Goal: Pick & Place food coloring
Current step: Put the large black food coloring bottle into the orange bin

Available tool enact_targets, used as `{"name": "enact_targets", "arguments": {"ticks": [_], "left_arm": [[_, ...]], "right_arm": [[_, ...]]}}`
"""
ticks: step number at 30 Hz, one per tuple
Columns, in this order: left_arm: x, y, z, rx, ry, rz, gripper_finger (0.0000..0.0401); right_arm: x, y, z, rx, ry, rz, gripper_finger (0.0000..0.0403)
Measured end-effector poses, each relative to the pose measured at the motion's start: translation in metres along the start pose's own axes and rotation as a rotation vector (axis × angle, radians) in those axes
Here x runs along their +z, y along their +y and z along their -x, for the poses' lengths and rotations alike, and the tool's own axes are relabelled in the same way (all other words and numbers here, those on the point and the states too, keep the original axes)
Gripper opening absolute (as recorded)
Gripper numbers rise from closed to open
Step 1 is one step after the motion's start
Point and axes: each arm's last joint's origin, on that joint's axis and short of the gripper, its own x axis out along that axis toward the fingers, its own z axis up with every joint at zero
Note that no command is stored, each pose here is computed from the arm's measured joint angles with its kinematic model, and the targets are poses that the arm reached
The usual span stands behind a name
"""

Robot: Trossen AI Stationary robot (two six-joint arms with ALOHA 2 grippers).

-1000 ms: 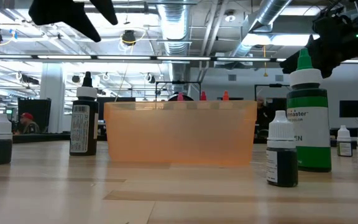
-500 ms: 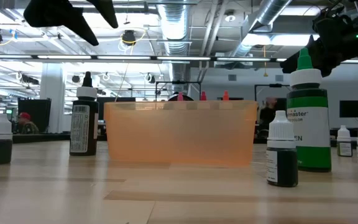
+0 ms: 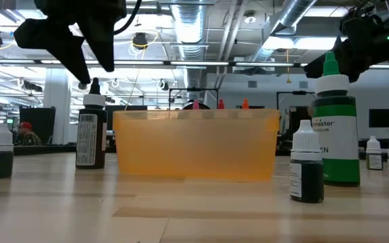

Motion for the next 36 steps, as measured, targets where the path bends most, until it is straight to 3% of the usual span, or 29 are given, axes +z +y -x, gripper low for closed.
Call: {"name": "enact_targets", "arguments": {"ticks": [14,26,36], "left_arm": [[0.001,0.009,-0.002,0.100,-0.021,0.029,0.0220],[0.001,0.011,-0.001,0.118,-0.032,0.020,0.0222],[0.002,0.012,-0.001,0.130,-0.067,0.009,0.0278]], "right_arm": [[0.001,0.001,0.000,0.017,-0.009,-0.017,0.0164],[0.002,0.001,0.000,0.029,-0.019,-0.025,0.0168],[0.002,0.001,0.000,0.029,-0.019,-0.033,0.0168]]}}
